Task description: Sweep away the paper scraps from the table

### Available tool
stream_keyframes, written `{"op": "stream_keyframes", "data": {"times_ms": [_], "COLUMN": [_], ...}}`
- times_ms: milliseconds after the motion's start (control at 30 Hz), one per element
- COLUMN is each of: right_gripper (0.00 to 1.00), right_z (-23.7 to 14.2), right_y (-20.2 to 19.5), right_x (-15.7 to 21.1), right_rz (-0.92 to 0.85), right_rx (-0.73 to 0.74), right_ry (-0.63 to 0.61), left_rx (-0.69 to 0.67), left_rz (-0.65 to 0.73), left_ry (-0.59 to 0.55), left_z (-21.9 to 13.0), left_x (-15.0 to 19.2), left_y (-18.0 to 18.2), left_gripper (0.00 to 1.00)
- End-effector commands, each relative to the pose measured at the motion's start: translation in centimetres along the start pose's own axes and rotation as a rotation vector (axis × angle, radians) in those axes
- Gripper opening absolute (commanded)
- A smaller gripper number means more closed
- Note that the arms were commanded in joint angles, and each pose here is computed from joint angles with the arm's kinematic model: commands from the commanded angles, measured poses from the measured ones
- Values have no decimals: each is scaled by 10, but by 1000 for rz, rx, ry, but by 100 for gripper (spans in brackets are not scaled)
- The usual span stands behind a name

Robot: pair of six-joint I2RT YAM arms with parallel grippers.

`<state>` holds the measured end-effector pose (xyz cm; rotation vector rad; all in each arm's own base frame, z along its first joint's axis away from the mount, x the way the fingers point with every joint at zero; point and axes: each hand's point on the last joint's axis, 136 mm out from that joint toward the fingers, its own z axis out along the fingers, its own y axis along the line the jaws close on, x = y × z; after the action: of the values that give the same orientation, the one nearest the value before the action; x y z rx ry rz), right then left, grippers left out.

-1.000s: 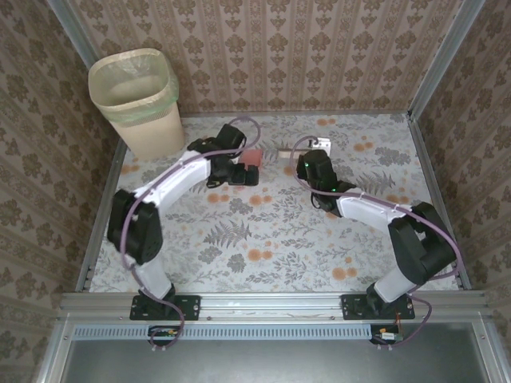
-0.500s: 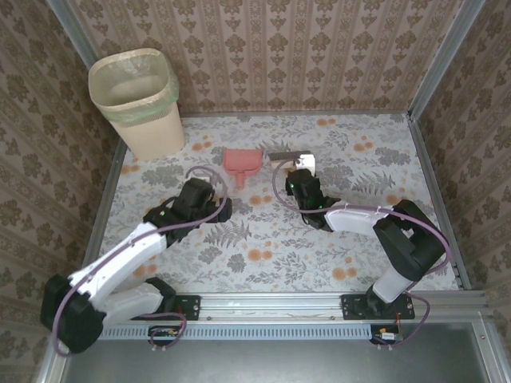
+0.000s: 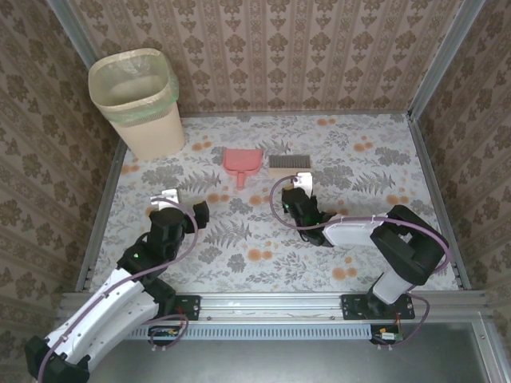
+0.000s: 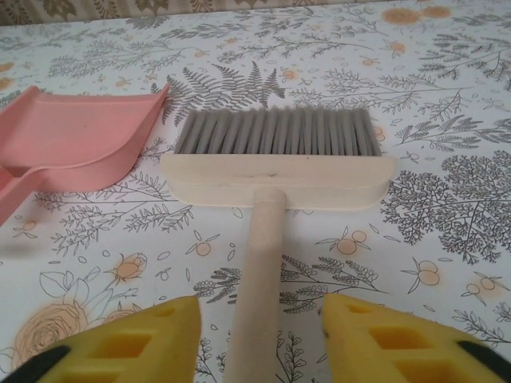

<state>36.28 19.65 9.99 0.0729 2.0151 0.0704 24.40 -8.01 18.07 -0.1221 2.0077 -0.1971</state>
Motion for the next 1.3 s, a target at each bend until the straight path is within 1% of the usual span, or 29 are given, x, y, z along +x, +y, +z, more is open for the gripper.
{"op": "stream_keyframes", "data": {"times_ms": [0,167,300,367,433,533,600,633,700,800,900,1033,1100,1167,1267], "right_gripper": [51,58,67,72,77,77,92,100,100,100,100,100,100,100,100], "right_z": [-8,-22,-45,-59,-74,-100,-114,-121,-131,-139,-135,-116,-97,-74,-28], "right_y": [-12,-25,-51,-68,-90,-129,-155,-167,-188,-209,-222,-232,-227,-224,-198], "right_x": [-6,-20,-31,-33,-35,-39,-40,-41,-44,-47,-49,-59,-70,-76,-79], "right_rz": [65,102,200,265,323,410,467,488,513,536,508,413,311,216,-41], "right_rx": [40,61,85,100,145,216,255,264,295,321,372,455,440,426,284], "right_ry": [-42,-94,-147,-165,-183,-238,-268,-282,-307,-327,-333,-313,-319,-296,-151], "left_rx": [-85,-85,-108,-107,-111,-113,-92,-54,-9,-41,-62,-130,-175,-226,-324], "left_rz": [-54,-97,-113,-105,-98,-89,-116,-124,-141,-162,-192,-210,-190,-119,-61], "left_ry": [-44,-90,-131,-147,-156,-168,-165,-164,-171,-179,-192,-227,-265,-305,-347], "left_z": [-7,-15,-23,-26,-27,-30,-28,-26,-22,-13,0,24,34,39,38], "left_x": [-7,-8,-11,-12,-11,-13,-14,-15,-22,-37,-52,-63,-67,-72,-70], "left_y": [23,33,44,46,48,51,49,43,35,40,47,70,85,99,123], "left_gripper": [100,100,100,100,100,100,100,100,100,100,100,100,100,100,100]}}
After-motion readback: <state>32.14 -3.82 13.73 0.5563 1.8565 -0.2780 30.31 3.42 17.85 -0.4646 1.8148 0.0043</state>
